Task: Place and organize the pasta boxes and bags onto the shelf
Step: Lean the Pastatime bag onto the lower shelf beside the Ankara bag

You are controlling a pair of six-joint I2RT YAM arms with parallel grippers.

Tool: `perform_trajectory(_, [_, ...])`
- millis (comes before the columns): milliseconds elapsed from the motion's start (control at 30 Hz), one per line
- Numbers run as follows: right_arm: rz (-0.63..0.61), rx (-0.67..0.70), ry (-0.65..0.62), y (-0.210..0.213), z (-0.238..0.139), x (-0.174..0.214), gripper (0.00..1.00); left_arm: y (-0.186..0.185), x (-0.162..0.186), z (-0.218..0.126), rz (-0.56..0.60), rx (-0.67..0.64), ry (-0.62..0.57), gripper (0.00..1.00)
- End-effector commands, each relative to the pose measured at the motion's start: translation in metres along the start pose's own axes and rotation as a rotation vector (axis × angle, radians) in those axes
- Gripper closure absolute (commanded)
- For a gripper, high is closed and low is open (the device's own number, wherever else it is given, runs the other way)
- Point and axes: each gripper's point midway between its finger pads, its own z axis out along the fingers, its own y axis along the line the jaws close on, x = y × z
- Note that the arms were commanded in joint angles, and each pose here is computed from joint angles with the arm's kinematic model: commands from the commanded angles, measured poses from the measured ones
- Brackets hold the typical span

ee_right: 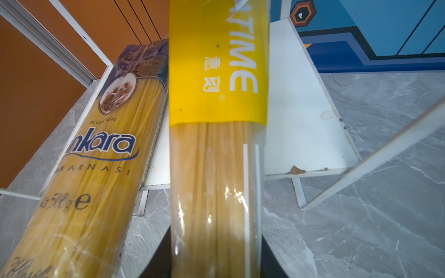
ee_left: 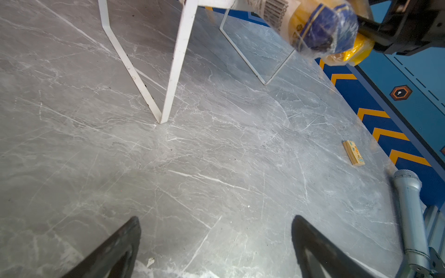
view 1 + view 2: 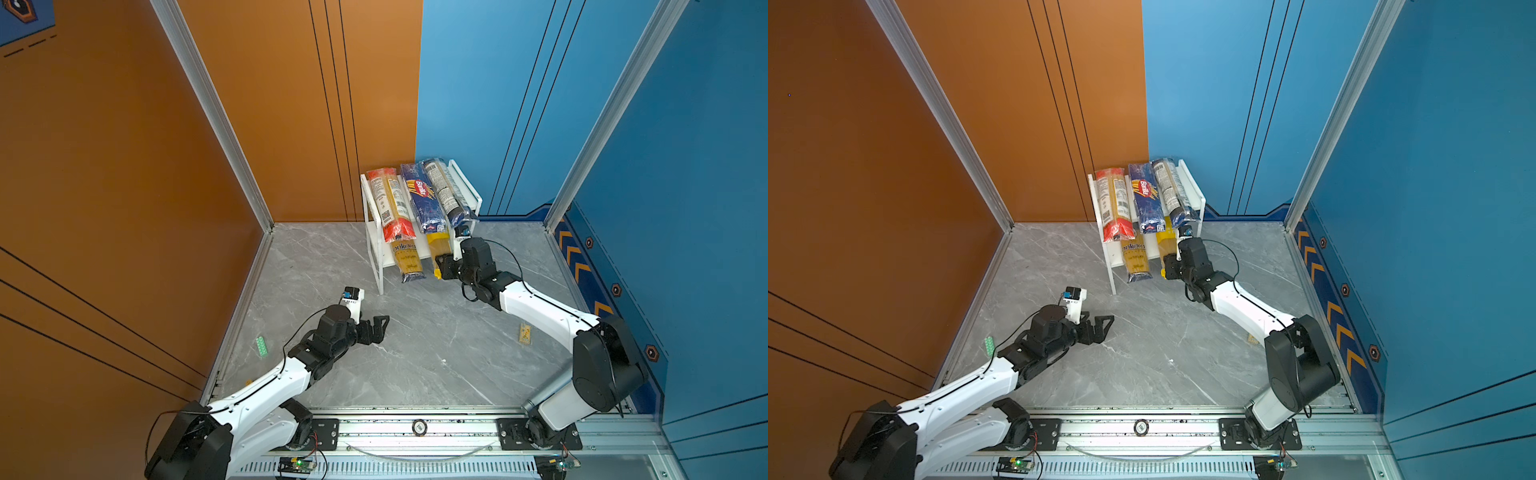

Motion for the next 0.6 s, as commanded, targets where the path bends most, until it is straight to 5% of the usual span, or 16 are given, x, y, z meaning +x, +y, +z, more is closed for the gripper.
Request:
perform_trajectory(0, [0.012,-0.063,-0.234,0.0181,-0.0157,-0.0746,1.0,0.0071,0.0043,-0.0022,0.005,-0.019,0.001,0.02])
perform_trajectory(300, [0.017,-0.052,-0.232,0.015,-0.0111,-0.0731,0.92,0.008,0.005,-0.0019,0.004,-0.022,0.003,0.02])
perform_trajectory(567, [0.019,-0.039,-0.23,0.0119,-0.0098,-0.0721,0.74,0.0088,0.0053,-0.0015,0.004,-0.026,0.004,0.02])
